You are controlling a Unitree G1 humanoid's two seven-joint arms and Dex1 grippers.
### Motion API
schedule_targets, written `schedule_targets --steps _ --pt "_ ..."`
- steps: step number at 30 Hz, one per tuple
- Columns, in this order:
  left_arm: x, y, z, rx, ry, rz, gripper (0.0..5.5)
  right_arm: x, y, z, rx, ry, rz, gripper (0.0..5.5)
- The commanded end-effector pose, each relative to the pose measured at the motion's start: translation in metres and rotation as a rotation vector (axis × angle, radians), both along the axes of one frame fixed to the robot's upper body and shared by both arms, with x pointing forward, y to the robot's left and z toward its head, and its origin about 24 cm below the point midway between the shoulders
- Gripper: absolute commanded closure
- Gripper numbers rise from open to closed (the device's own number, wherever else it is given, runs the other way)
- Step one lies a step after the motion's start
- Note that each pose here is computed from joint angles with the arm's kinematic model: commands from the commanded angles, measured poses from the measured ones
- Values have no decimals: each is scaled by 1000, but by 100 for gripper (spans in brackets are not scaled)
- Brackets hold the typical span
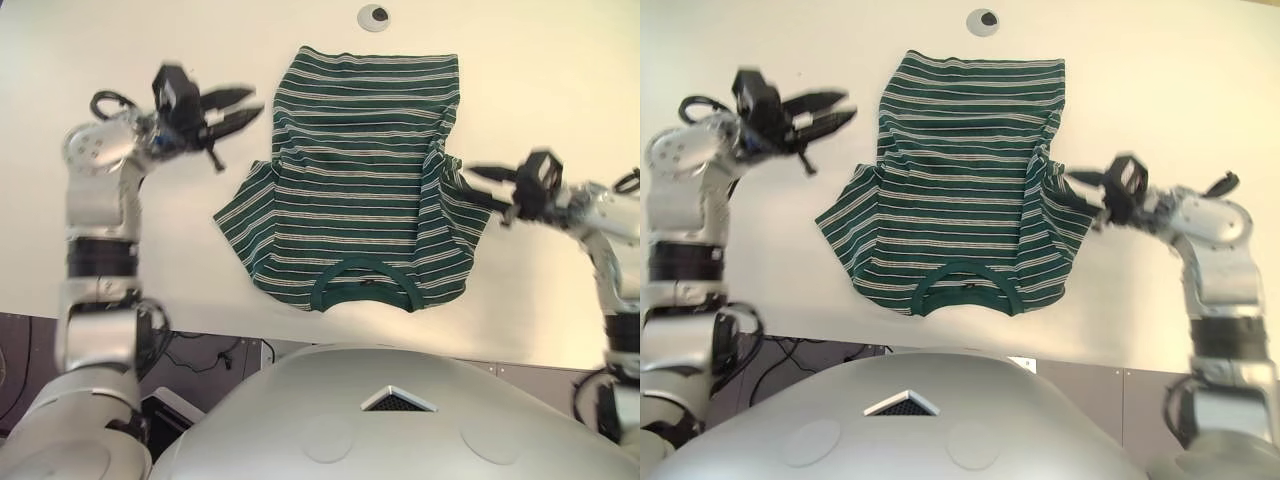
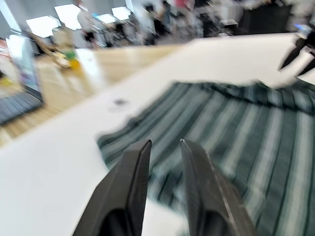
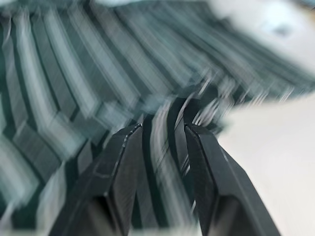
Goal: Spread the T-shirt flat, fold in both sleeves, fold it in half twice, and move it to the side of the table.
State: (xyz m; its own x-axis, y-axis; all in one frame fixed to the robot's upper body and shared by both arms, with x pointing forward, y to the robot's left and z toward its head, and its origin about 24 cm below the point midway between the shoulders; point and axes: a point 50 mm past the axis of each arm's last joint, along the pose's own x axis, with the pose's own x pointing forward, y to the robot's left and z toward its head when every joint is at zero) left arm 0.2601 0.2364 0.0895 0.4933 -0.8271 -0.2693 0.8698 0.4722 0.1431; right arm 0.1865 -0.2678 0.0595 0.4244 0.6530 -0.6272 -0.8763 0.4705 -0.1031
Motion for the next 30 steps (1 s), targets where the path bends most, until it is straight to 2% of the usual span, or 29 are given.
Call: schedule_targets --steps 1,3,6,8,11,12,16,19,21,25,30 --pt "-20 21 8 23 77 61 445 -29 -20 -10 -279 160 98 392" --pt "-32 32 6 41 154 89 445 -46 -28 -11 -327 239 105 392" --pt "-45 46 4 33 241 139 445 -52 -26 6 -215 250 59 392" --pt "-47 48 2 32 249 162 445 -39 -19 23 -88 150 -2 392" --pt "-43 46 -1 11 259 181 445 -2 2 52 302 -36 -149 392" --pt "-42 47 -2 7 271 195 445 4 9 54 356 -59 -165 392" --pt "-42 54 -9 17 304 227 445 13 19 17 153 -54 -211 392" --pt "-43 56 -13 28 308 230 445 -9 1 -19 -142 48 -154 392" --pt "-46 58 -16 35 322 232 445 -28 -16 -22 -235 133 -102 392" --pt "-56 61 -21 32 357 235 445 -56 -24 -5 -154 284 -26 392" --pt "-65 62 -31 16 398 285 445 -17 -25 19 -47 44 -180 392"
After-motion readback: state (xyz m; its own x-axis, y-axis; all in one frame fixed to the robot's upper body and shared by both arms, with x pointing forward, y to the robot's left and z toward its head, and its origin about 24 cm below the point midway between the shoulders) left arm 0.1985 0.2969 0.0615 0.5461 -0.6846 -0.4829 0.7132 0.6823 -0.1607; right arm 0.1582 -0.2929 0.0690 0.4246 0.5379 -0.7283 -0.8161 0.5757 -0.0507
